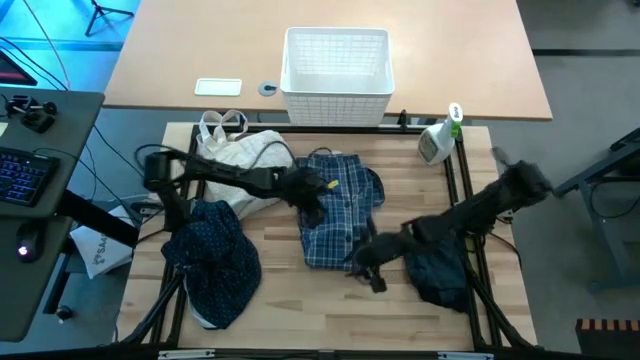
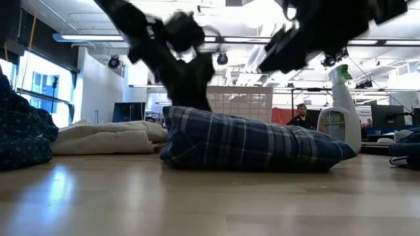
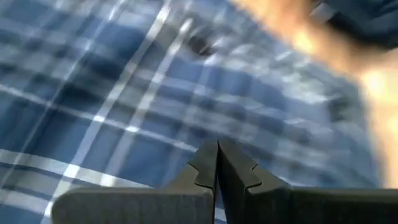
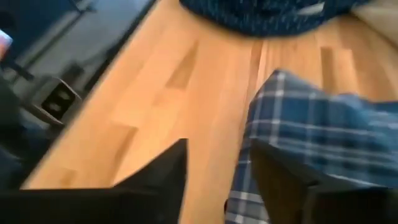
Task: Fold Laundry from Bin
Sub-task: Fold the blue checkered long sleeve
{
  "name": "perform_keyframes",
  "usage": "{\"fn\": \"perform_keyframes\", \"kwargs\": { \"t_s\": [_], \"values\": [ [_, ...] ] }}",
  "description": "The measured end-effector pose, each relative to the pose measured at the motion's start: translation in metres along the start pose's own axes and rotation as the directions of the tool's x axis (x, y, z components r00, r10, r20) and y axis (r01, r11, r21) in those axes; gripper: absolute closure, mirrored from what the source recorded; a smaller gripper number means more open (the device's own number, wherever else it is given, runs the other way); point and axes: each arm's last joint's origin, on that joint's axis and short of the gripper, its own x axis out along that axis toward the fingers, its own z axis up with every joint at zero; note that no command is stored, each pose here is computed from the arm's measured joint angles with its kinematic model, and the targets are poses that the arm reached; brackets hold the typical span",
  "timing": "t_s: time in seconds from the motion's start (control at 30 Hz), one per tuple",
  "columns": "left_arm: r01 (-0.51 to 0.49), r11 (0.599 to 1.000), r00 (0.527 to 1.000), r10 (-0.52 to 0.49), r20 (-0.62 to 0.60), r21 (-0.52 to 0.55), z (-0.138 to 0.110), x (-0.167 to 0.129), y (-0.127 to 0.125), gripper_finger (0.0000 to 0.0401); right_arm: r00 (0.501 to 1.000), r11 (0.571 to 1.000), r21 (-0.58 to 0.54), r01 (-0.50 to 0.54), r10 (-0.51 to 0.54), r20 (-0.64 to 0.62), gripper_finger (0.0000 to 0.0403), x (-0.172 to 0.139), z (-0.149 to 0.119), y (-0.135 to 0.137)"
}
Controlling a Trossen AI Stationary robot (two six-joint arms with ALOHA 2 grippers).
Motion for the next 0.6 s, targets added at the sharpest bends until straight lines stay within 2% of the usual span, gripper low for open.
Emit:
{"fn": "perform_keyframes", "kwargs": {
  "t_s": [0.13,0.2,0.27,0.4,0.6],
  "values": [
    [0.024,1.000,0.992,-0.024,-0.126,0.002,-0.017,0.030,0.017,0.0401,0.991,0.988,-0.097,0.117,-0.123,-0.055,0.0140,0.028,-0.022,0.007],
    [0.071,0.997,0.982,-0.071,-0.175,-0.006,-0.023,0.039,0.020,0.0401,0.971,0.963,-0.170,0.208,-0.224,-0.080,0.0120,0.038,-0.033,0.008],
    [0.090,0.996,0.974,-0.089,-0.210,-0.004,-0.029,0.044,0.019,0.0401,0.954,0.941,-0.220,0.256,-0.282,-0.097,0.0115,0.046,-0.041,0.006],
    [0.073,0.997,0.978,-0.069,-0.199,0.013,-0.028,0.039,0.014,0.0401,0.954,0.936,-0.262,0.233,-0.273,-0.126,0.0142,0.058,-0.053,0.005],
    [0.037,0.999,0.992,-0.041,-0.121,-0.040,-0.010,0.007,0.013,0.0401,0.961,0.952,-0.243,0.185,-0.227,-0.156,0.0240,0.066,-0.060,0.005]
  ]
}}
